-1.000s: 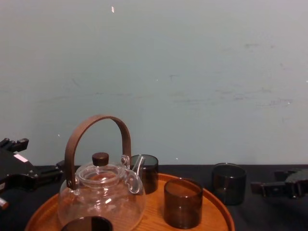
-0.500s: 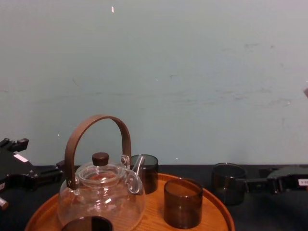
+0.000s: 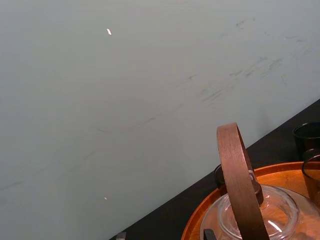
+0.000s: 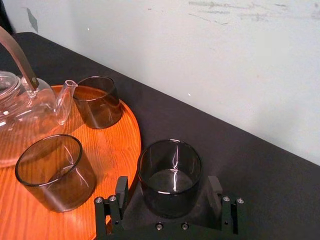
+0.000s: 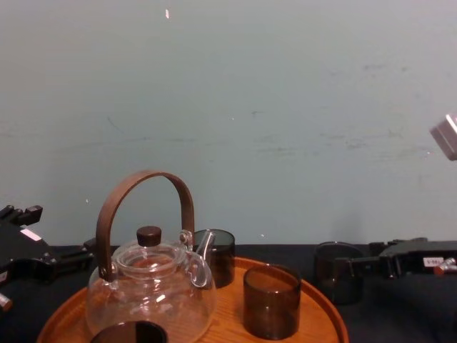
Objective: Pick up the glass from the table and place it on the tray.
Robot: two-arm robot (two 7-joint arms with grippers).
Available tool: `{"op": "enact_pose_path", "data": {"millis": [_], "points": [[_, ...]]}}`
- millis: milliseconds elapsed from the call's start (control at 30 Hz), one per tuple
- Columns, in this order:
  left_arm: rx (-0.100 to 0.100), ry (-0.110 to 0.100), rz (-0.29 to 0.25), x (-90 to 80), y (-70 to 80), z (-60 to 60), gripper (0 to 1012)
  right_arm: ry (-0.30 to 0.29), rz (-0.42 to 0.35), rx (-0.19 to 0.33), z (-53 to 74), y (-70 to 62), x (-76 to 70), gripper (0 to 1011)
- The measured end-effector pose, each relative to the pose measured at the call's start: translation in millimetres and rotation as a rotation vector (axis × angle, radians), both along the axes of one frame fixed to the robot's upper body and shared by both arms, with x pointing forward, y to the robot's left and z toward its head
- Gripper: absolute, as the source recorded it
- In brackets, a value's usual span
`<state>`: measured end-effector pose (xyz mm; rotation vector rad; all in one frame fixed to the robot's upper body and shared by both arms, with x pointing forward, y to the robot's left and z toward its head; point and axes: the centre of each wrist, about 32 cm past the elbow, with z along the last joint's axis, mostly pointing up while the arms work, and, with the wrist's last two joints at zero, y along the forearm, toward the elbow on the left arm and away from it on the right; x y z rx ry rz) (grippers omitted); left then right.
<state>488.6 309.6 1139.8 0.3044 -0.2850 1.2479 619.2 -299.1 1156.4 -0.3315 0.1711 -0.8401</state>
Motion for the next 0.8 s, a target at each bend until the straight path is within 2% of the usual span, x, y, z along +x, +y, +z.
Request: {"op": "enact_pose_path", "data": {"millis": [400,800], "points": [[0.000,0.000,0.000,0.0,0.0,0.0,1001,0.012,0.000,-0.002,-3.0,7.3,10.8,1002],[0.000,0.000,0.000,0.0,0.0,0.0,1001,0.015,-0.011,0.008,-2.6,7.9,19.0,1002]]}}
